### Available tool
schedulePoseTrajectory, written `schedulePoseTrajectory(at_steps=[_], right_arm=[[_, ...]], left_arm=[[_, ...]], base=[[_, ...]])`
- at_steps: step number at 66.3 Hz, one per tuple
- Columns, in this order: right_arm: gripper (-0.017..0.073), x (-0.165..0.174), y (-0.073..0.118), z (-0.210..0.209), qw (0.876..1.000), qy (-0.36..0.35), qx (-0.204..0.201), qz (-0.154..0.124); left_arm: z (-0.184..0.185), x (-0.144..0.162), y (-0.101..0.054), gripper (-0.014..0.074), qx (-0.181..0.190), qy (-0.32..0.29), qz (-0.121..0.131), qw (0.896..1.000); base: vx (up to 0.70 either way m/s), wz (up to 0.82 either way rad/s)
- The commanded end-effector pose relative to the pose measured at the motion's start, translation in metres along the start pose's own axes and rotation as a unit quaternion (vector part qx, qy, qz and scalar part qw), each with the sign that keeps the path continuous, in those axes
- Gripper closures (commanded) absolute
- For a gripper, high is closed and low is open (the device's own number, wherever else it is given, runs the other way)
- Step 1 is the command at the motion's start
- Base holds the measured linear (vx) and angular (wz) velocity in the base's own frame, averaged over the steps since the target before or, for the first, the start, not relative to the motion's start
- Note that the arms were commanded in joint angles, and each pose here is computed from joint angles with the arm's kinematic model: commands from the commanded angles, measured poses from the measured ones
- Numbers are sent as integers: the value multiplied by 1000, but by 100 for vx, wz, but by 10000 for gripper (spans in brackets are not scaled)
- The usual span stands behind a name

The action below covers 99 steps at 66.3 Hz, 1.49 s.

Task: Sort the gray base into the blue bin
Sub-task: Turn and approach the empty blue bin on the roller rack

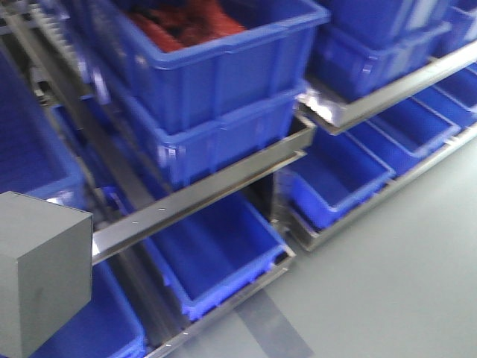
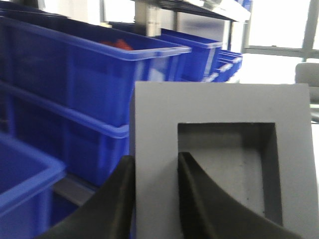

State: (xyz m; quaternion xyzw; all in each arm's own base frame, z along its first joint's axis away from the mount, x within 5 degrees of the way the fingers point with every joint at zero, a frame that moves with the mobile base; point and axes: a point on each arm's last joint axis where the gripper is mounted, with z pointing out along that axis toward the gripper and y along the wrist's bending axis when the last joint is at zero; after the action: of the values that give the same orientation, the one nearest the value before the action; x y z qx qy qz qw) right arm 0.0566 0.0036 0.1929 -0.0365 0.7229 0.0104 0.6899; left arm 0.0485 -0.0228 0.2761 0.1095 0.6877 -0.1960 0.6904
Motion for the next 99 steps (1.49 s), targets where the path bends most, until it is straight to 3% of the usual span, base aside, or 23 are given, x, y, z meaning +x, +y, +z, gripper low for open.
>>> schedulePoseTrajectory(at_steps=[1, 50, 99], right_arm=[[568, -3, 0, 0, 999, -38, 3, -8], [568, -3, 0, 0, 999, -38, 3, -8], [568, -3, 0, 0, 999, -38, 3, -8]], left_arm=[[-1, -19, -2, 599, 9, -64, -8, 998], [-1, -19, -2, 599, 9, -64, -8, 998], [-1, -19, -2, 599, 9, -64, -8, 998]], base=[[18, 74], [17, 65], [10, 10]])
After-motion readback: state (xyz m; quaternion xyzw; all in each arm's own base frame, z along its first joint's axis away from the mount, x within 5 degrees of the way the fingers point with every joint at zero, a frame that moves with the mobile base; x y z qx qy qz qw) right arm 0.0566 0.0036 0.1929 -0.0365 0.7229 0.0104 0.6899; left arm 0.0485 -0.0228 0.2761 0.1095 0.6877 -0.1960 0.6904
